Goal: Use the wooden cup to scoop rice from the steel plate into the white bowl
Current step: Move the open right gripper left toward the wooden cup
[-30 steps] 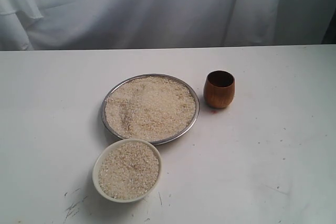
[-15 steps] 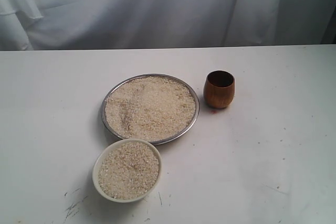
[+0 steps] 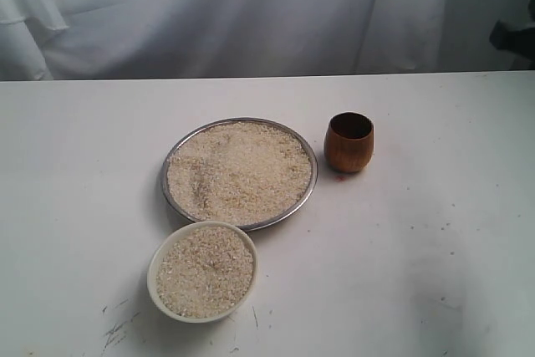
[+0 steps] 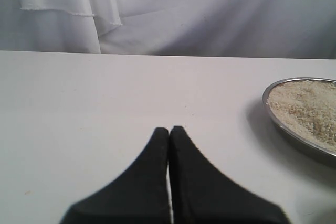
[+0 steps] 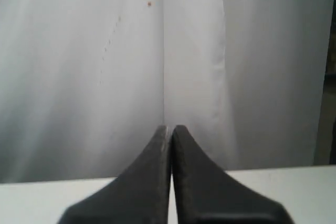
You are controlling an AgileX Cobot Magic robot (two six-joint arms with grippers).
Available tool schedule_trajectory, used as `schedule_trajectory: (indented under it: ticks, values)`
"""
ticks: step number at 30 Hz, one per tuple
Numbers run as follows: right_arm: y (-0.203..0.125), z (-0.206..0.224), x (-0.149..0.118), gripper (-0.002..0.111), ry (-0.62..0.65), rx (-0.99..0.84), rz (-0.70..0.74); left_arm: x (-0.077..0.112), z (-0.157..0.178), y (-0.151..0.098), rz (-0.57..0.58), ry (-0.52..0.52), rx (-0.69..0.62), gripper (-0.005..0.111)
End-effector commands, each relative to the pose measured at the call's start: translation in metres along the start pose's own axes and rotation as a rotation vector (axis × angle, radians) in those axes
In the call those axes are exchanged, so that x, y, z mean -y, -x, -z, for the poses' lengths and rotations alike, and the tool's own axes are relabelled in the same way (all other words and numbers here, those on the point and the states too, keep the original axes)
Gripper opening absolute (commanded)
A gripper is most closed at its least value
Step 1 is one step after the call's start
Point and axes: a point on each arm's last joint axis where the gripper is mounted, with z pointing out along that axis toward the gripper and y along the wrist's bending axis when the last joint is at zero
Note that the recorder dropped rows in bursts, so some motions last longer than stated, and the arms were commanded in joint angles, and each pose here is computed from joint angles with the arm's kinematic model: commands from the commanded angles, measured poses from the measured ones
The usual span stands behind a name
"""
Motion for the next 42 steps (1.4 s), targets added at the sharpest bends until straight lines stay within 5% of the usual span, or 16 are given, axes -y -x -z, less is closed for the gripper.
schedule_trajectory:
  ticks: [1, 13, 29, 33, 39, 42]
  values:
    - [-0.04, -0.017, 0.001, 0.0, 0.024, -0.119, 0.02, 0.0, 0.0, -0.001, 0.004, -0.002, 0.007, 0.0]
    - [-0.126, -0.019, -0.033, 0.0, 0.553, -0.317, 0.361, 0.0, 0.0, -0.001, 0.004, -0.002, 0.007, 0.0]
    - [-0.125, -0.021, -0.034, 0.002, 0.497, -0.347, 0.139, 0.0, 0.0, -0.001, 0.004, -0.002, 0.007, 0.0]
    - [-0.124, -0.024, -0.031, 0.021, 0.432, -0.353, 0.038, 0.0, 0.0, -0.001, 0.004, -0.002, 0.007, 0.0]
    - [-0.123, -0.024, -0.029, 0.083, 0.406, -0.358, -0.008, 0.0, 0.0, -0.001, 0.004, -0.002, 0.007, 0.0]
    - [-0.123, -0.025, -0.029, 0.094, 0.401, -0.353, -0.018, 0.0, 0.0, -0.001, 0.004, -0.002, 0.007, 0.0]
